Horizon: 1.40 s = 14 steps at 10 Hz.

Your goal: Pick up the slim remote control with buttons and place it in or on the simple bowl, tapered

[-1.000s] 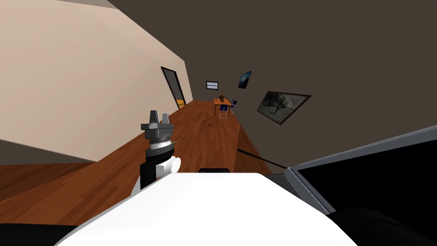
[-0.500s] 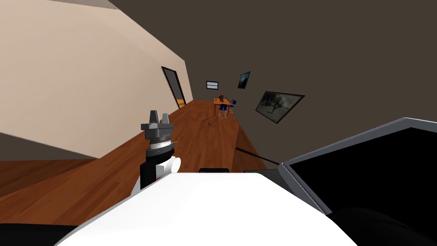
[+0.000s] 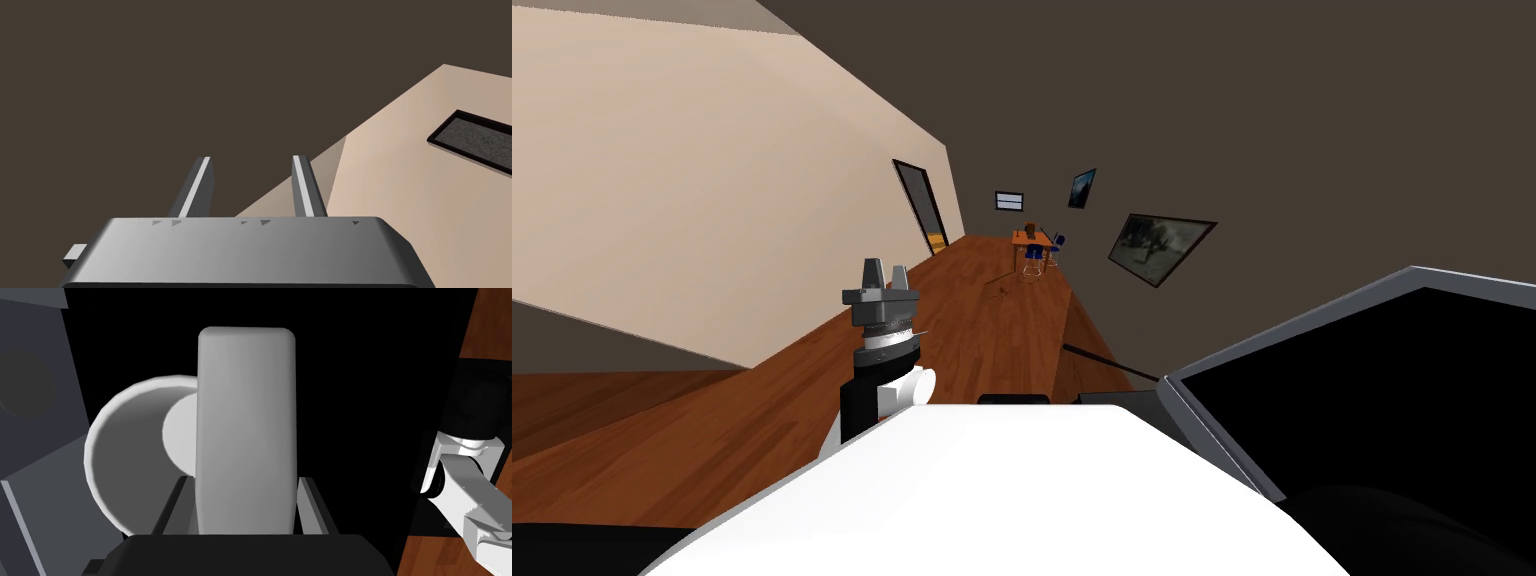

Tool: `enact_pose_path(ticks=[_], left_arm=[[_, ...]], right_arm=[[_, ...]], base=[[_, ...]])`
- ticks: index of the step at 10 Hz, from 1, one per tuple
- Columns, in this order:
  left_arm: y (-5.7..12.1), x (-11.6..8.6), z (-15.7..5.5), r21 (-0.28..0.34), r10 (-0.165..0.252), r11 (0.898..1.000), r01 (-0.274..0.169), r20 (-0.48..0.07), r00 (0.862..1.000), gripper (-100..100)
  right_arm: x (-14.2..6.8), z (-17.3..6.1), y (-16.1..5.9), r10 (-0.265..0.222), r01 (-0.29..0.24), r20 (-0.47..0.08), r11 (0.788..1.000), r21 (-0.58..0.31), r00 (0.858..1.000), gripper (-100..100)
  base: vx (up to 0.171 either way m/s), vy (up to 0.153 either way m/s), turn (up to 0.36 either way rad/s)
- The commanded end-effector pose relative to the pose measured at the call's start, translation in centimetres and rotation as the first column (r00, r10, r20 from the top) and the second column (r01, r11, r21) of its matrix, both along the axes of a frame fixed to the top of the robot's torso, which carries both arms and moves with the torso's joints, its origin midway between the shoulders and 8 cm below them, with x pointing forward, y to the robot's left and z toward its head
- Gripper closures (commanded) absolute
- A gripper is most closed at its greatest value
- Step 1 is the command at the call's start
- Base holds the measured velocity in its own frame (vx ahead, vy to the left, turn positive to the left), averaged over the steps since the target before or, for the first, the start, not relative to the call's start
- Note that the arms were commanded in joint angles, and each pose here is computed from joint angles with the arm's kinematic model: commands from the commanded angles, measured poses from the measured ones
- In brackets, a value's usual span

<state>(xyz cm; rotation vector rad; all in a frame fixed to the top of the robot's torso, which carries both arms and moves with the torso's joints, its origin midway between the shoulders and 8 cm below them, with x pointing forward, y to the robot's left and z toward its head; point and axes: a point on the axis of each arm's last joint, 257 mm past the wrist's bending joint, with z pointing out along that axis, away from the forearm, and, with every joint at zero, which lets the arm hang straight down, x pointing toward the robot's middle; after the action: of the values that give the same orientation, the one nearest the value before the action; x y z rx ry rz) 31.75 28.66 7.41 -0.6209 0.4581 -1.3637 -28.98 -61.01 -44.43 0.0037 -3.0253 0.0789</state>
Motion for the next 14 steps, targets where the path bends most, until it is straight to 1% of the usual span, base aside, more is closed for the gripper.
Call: enact_pose_path(ticks=[1, 2, 3, 5, 6, 8, 9, 10, 14], left_arm=[[0.0, 0.0, 0.0, 0.000, 0.000, 1.000, 0.000, 0.000, 1.000, 0], [0.0, 0.0, 0.0, 0.000, 0.000, 1.000, 0.000, 0.000, 1.000, 0], [0.0, 0.0, 0.0, 0.000, 0.000, 1.000, 0.000, 0.000, 1.000, 0], [0.0, 0.0, 0.0, 0.000, 0.000, 1.000, 0.000, 0.000, 1.000, 0], [0.0, 0.0, 0.0, 0.000, 0.000, 1.000, 0.000, 0.000, 1.000, 0], [0.0, 0.0, 0.0, 0.000, 0.000, 1.000, 0.000, 0.000, 1.000, 0], [0.0, 0.0, 0.0, 0.000, 0.000, 1.000, 0.000, 0.000, 1.000, 0], [0.0, 0.0, 0.0, 0.000, 0.000, 1.000, 0.000, 0.000, 1.000, 0], [0.0, 0.0, 0.0, 0.000, 0.000, 1.000, 0.000, 0.000, 1.000, 0]], right_arm=[[1.4, 0.1, -0.4, -0.004, 0.004, 0.030, 1.000, 0.007, 1.000, 100], [2.7, 0.4, -0.8, -0.001, 0.000, 0.059, 1.000, 0.014, 0.998, 100], [3.4, 0.5, -1.0, 0.002, -0.003, 0.072, 1.000, 0.018, 0.997, 100], [5.3, 1.2, -1.5, 0.022, -0.026, 0.112, 0.999, 0.039, 0.994, 100], [4.7, 1.6, -2.0, 0.018, -0.020, 0.100, 0.999, 0.025, 0.995, 100], [5.3, 1.2, -1.5, 0.022, -0.026, 0.112, 0.999, 0.039, 0.994, 100], [5.1, 1.4, -1.6, 0.022, -0.026, 0.108, 0.999, 0.036, 0.994, 100], [5.2, 1.3, -1.5, 0.022, -0.026, 0.109, 0.999, 0.037, 0.994, -100], [5.2, 1.3, -1.5, 0.022, -0.027, 0.109, 0.999, 0.037, 0.994, -100]], base=[[-0.054, -0.045, 0.016], [-0.057, -0.060, 0.009], [-0.042, -0.064, 0.020], [-0.026, -0.067, 0.005], [-0.021, -0.052, 0.004], [-0.003, -0.010, 0.000], [0.000, 0.000, 0.000], [0.000, 0.000, 0.000], [0.000, 0.000, 0.000]])
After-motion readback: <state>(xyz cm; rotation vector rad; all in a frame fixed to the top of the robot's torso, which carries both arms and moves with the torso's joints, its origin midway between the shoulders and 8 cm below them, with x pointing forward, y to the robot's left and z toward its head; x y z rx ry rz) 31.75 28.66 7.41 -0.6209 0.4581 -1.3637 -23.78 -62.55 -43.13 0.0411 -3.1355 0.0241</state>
